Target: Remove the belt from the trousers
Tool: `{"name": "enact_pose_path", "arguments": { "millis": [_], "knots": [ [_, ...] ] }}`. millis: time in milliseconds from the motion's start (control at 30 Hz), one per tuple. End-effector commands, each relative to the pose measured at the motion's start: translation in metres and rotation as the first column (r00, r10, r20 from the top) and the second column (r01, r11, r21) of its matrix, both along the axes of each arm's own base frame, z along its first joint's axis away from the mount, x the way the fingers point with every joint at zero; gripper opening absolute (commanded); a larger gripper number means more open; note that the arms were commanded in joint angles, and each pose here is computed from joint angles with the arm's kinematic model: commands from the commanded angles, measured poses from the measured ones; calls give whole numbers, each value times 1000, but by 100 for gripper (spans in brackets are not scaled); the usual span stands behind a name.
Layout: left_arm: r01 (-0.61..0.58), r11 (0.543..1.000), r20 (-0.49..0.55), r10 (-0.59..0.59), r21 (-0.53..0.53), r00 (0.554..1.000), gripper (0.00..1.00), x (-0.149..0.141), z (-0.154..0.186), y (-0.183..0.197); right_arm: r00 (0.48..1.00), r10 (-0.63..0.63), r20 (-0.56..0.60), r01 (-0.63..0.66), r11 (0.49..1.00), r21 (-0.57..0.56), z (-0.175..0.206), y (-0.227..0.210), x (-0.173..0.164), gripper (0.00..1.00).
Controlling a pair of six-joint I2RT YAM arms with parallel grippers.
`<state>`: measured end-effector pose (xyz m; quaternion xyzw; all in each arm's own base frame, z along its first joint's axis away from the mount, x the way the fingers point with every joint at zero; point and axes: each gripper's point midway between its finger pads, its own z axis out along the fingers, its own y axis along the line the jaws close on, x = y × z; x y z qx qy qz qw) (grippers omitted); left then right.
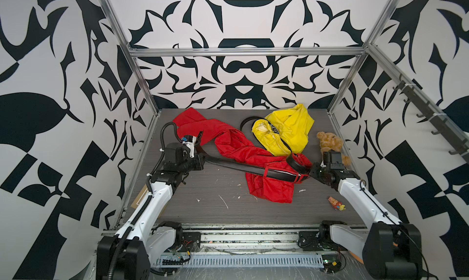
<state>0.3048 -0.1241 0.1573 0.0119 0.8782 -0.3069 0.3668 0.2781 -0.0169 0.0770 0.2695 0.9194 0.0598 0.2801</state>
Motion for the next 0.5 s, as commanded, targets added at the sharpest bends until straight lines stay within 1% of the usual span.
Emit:
{"name": "enact_pose_path", "arguments": {
  "millis": [0, 67, 100, 133, 167, 200, 233, 267, 300, 400, 433, 467],
  "knots": [
    [-31, 996, -36, 28, -78, 999, 0, 9, -1, -4, 1000, -14, 14, 14, 999, -43, 3, -10, 2, 30],
    [-32, 997, -108, 24, -70, 994, 0, 5, -18, -6, 1000, -5, 12, 5, 999, -37, 3, -8, 4, 30],
    [-30, 997, -140, 21, -69, 990, 5, 3, -24, -7, 1000, -1, 10, 1, 999, -35, 3, -8, 5, 30],
    [-38, 997, -169, 26, -69, 985, 23, 1, -29, -8, 1000, 2, 11, -2, 999, -33, 3, -7, 6, 30],
    [-61, 996, -199, 47, -64, 979, 47, -2, -32, -6, 1000, 4, 12, -3, 1000, -31, 3, -7, 6, 30],
    [-78, 995, -213, 64, -58, 975, 62, -4, -31, -4, 1000, 5, 13, -4, 999, -31, 3, -7, 6, 30],
    [-99, 994, -215, 88, -43, 973, 70, -7, -29, 0, 1000, 6, 13, -5, 1000, -30, 3, -6, 6, 30],
    [-121, 992, -209, 114, -20, 971, 83, -10, -24, 4, 1000, 9, 15, -8, 1000, -28, 4, -6, 7, 30],
    [-141, 990, -191, 140, 8, 972, 93, -12, -17, 8, 1000, 11, 16, -11, 1000, -25, 4, -5, 7, 30],
    [-174, 977, -135, 190, 125, 972, 99, -20, 3, 20, 1000, 19, 13, -19, 1000, -22, 2, -4, 6, 30],
    [-159, 975, -118, 178, 158, 977, 100, -21, 10, 19, 1000, 22, 13, -22, 1000, -22, 2, -4, 7, 30],
    [-118, 976, -95, 137, 182, 986, 100, -23, 19, 12, 1000, 23, 15, -22, 1000, -20, 2, -3, 7, 30]
  ]
}}
